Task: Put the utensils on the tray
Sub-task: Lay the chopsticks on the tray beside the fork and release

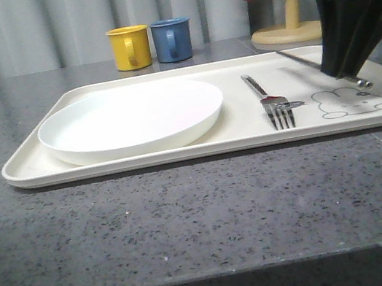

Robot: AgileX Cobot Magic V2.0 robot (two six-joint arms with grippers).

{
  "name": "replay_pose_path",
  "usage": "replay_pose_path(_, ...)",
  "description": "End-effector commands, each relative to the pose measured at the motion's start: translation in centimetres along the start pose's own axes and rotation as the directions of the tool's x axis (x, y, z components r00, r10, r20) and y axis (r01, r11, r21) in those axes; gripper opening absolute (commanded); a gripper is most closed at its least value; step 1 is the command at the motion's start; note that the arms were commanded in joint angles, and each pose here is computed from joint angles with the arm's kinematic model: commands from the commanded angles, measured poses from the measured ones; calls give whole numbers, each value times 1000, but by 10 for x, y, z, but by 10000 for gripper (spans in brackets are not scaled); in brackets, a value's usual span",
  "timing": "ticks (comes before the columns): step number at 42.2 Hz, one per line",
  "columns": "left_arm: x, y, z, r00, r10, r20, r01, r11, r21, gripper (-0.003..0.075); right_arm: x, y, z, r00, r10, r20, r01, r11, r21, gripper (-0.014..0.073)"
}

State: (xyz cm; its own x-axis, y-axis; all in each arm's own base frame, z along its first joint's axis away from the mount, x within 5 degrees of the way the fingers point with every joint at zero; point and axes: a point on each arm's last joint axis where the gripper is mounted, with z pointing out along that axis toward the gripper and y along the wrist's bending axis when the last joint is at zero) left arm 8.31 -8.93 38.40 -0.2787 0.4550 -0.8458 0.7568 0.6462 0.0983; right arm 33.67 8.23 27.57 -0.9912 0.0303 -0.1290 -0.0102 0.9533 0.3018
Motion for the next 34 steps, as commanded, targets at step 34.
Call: replay_pose_path(34,-12,0,-6,995,-10,99,10,1000,5,408,26,8,-78,950,-247,192,233,968,93,231)
